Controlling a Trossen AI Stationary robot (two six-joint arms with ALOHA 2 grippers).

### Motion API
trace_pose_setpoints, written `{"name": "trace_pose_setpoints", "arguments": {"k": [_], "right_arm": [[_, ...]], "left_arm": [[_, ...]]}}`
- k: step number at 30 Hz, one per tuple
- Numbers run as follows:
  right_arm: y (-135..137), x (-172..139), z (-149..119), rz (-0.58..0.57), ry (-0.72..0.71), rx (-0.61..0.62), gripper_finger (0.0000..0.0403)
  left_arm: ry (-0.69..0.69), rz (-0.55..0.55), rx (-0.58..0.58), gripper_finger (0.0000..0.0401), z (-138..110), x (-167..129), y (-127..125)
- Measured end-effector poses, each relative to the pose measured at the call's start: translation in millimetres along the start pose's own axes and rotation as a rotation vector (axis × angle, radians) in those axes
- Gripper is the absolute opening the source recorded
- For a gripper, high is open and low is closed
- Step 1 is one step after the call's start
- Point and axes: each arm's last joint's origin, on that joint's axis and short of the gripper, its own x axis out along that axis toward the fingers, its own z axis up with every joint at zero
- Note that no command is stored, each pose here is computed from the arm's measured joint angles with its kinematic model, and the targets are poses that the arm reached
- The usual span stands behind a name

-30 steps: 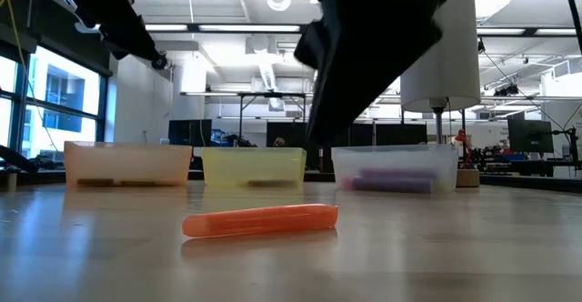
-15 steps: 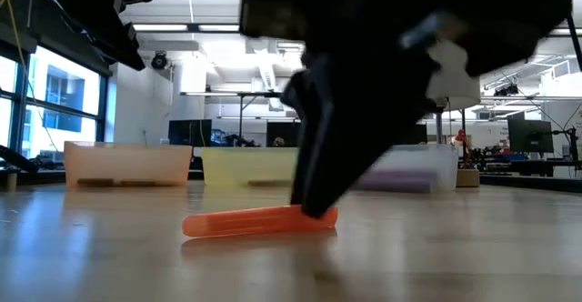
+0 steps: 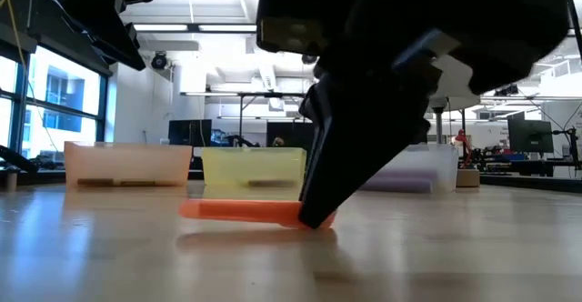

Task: Pick & Place Markers
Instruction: Put the orange pen into the yellow bin

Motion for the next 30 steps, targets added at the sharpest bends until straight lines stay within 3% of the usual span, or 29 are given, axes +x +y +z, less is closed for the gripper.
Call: {"name": "trace_pose_setpoints", "arguments": {"k": [5,9,19,26,30], "right_arm": [[-17,-16,7,-0.056,-0.029,0.048,0.0026],[-50,-48,27,-0.145,-0.133,0.059,0.0036],[-186,-125,58,-0.337,-0.255,0.15,0.0027],[-280,-117,53,-0.368,-0.202,0.185,0.0026],[-314,-99,36,-0.367,-0.126,0.22,0.003]], "left_arm": [[-0.003,0.002,0.001,0.0131,0,0,0],[-0.027,-0.005,0.006,0.0131,3,0,-1],[-0.059,0.018,-0.006,0.0131,5,0,-1],[-0.09,0.102,-0.012,0.0131,6,0,2],[-0.118,0.183,-0.012,0.0131,7,-1,4]]}}
